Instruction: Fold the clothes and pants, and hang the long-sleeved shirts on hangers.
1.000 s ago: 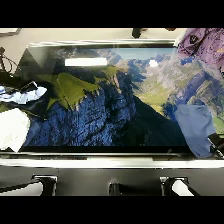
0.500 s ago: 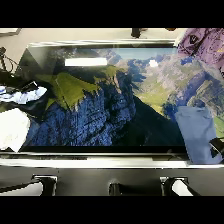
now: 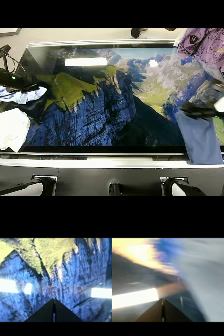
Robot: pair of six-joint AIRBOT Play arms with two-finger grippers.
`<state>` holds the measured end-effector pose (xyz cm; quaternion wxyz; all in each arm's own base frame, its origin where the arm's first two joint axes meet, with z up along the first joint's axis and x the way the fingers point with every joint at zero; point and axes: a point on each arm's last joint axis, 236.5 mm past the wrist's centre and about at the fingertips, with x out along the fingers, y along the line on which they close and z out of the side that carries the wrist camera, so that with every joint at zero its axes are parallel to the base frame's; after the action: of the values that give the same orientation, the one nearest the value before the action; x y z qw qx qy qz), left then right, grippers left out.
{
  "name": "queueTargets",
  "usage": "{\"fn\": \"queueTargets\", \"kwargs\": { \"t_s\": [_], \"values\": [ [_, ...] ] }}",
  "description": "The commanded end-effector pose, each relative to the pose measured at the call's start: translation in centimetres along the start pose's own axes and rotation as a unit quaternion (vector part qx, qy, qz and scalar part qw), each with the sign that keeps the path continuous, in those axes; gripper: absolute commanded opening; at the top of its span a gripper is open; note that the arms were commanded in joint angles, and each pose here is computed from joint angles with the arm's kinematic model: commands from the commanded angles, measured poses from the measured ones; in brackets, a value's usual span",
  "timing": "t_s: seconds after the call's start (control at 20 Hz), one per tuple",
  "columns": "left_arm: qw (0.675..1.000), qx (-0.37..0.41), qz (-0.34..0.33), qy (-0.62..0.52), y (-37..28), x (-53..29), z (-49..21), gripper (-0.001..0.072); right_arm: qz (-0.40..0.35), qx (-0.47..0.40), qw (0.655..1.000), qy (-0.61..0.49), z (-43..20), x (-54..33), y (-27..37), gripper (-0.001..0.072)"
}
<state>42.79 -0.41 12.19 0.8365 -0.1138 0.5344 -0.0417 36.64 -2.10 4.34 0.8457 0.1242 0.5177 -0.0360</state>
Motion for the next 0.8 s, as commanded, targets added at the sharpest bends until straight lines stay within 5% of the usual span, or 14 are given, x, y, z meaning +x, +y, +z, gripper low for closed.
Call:
{"fn": "queueTargets", "kwargs": {
  "t_s": [0.0, 0.2, 0.75],
  "values": [
    [0.998, 0.045, 0.012, -0.04, 0.1, -0.2, -1.1, 0.0013, 0.097, -0.149, 0.984, -0.013, -1.9, -0.5, 12.3, 0.0028],
    [0.995, 0.049, 0.016, -0.08, 0.2, 0.1, -2.4, 0.0015, 0.129, -0.213, 0.968, -0.002, -4.8, -1.0, 17.1, 0.0029],
    [0.995, 0.049, 0.019, -0.082, 0.3, 0.2, -2.2, 0.0017, 0.131, -0.213, 0.968, -0.001, -4.8, -1.1, 17.3, 0.0029]
  ]
}}
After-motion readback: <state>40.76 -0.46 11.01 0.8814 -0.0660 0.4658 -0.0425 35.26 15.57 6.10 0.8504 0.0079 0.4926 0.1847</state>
